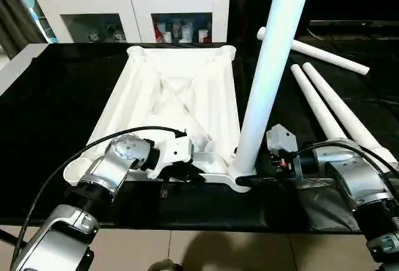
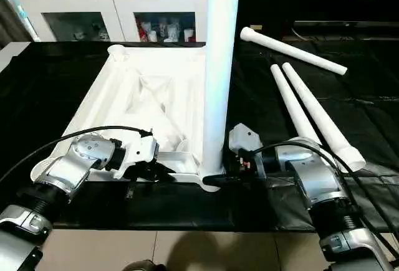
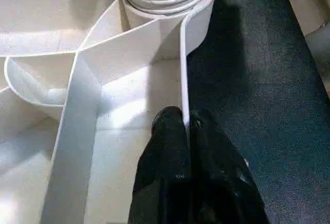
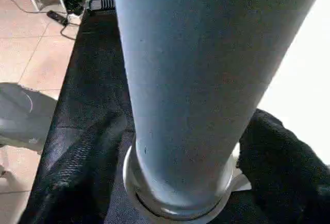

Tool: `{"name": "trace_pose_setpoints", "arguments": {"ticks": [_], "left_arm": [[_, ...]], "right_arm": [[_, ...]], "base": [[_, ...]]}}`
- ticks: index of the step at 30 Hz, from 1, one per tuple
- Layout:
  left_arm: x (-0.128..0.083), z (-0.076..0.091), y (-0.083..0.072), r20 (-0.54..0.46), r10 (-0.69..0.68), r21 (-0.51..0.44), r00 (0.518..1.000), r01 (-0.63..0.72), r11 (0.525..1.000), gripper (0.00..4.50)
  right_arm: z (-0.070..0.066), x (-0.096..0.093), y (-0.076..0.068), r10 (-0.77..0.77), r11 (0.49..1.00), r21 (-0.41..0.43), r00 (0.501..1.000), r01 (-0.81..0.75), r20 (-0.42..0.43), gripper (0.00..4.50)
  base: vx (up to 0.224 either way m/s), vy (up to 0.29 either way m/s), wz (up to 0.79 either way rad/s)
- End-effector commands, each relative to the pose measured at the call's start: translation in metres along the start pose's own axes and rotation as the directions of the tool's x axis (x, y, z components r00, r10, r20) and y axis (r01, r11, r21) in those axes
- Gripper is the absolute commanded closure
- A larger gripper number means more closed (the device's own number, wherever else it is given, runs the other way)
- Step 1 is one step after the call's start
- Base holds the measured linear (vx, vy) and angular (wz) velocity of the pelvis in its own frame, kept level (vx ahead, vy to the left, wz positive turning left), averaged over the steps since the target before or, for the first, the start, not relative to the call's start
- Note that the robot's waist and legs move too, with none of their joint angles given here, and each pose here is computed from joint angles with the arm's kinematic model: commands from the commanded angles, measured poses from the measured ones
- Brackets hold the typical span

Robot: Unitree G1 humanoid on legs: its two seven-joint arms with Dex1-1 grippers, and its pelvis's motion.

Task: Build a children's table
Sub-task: Rotate leg to tighten

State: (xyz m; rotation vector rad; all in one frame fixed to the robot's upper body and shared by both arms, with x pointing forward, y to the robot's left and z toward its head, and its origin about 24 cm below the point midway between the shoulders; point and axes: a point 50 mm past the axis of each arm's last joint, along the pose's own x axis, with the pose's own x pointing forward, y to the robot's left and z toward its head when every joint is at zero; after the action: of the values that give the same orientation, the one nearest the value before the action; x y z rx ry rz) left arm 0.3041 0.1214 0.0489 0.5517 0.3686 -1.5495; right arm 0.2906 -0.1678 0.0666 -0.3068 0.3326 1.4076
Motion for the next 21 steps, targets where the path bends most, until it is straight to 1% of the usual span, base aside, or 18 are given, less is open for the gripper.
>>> {"name": "trace_pose_setpoints", "arguments": {"ticks": [1, 4, 6, 7, 8, 12, 13, 15, 16, 18, 20, 21], "left_arm": [[-0.003, 0.015, 0.005, 0.044, 0.017, 0.075, 0.999, -0.020, 0.997, 4.50], [-0.003, 0.015, 0.005, 0.043, 0.020, 0.072, 0.999, -0.023, 0.997, 4.50], [-0.003, 0.015, 0.005, 0.042, 0.020, 0.071, 0.999, -0.023, 0.997, 4.50], [-0.003, 0.014, 0.005, 0.041, 0.021, 0.070, 0.999, -0.024, 0.997, 4.50], [-0.003, 0.014, 0.005, 0.042, 0.024, 0.067, 0.999, -0.027, 0.997, 4.50], [-0.003, 0.013, 0.006, 0.043, 0.038, 0.056, 0.998, -0.040, 0.998, 4.50], [-0.003, 0.013, 0.008, 0.046, 0.055, 0.042, 0.997, -0.057, 0.997, 4.50], [-0.003, 0.013, 0.011, 0.050, 0.085, 0.021, 0.995, -0.086, 0.996, 4.50], [-0.003, 0.014, 0.015, 0.043, 0.121, 0.007, 0.992, -0.121, 0.993, 4.50], [-0.002, 0.016, 0.023, 0.036, 0.192, -0.031, 0.981, -0.191, 0.981, 4.50], [-0.001, 0.019, 0.032, 0.028, 0.270, -0.072, 0.962, -0.268, 0.961, 4.50], [0.000, 0.023, 0.041, 0.022, 0.353, -0.114, 0.935, -0.348, 0.930, 4.50]], "right_arm": [[0.005, 0.001, -0.002, 0.028, 1.000, -0.004, 1.000, -0.028, 0.009, 1.26], [0.004, 0.002, -0.001, 0.035, 0.999, -0.002, 0.999, -0.035, 0.011, 1.62], [0.004, 0.002, -0.001, 0.040, 0.999, 0.003, 0.999, -0.040, 0.015, 1.65], [0.004, 0.003, -0.001, 0.041, 0.999, 0.004, 0.999, -0.041, 0.016, 1.87], [0.003, 0.003, 0.000, 0.042, 0.999, 0.005, 0.999, -0.042, 0.015, 1.95], [0.002, 0.004, 0.001, 0.043, 0.999, 0.009, 0.999, -0.043, 0.017, 2.04], [0.002, 0.005, 0.001, 0.026, 1.000, 0.015, 0.999, -0.026, 0.029, 2.05], [0.003, 0.008, -0.001, -0.017, 1.000, 0.026, 0.999, 0.016, 0.044, 2.05], [0.002, 0.011, -0.004, -0.075, 0.996, 0.054, 0.996, 0.072, 0.044, 2.05], [0.001, 0.018, -0.010, -0.178, 0.981, 0.082, 0.983, 0.174, 0.049, 2.05], [0.000, 0.024, -0.016, -0.269, 0.957, 0.120, 0.962, 0.263, 0.040, 2.05], [0.000, 0.030, -0.022, -0.350, 0.928, 0.150, 0.936, 0.342, 0.029, 2.05]], "base": [[0.000, 0.000, 0.00], [0.000, 0.000, 0.00], [0.000, 0.000, 0.00], [0.000, 0.000, 0.00], [0.000, 0.000, 0.00], [0.000, 0.000, 0.00], [0.000, 0.000, 0.00], [0.000, 0.000, 0.00], [0.000, 0.000, 0.00], [0.000, 0.000, 0.00], [0.000, 0.000, 0.00], [0.000, 0.000, 0.00]]}}
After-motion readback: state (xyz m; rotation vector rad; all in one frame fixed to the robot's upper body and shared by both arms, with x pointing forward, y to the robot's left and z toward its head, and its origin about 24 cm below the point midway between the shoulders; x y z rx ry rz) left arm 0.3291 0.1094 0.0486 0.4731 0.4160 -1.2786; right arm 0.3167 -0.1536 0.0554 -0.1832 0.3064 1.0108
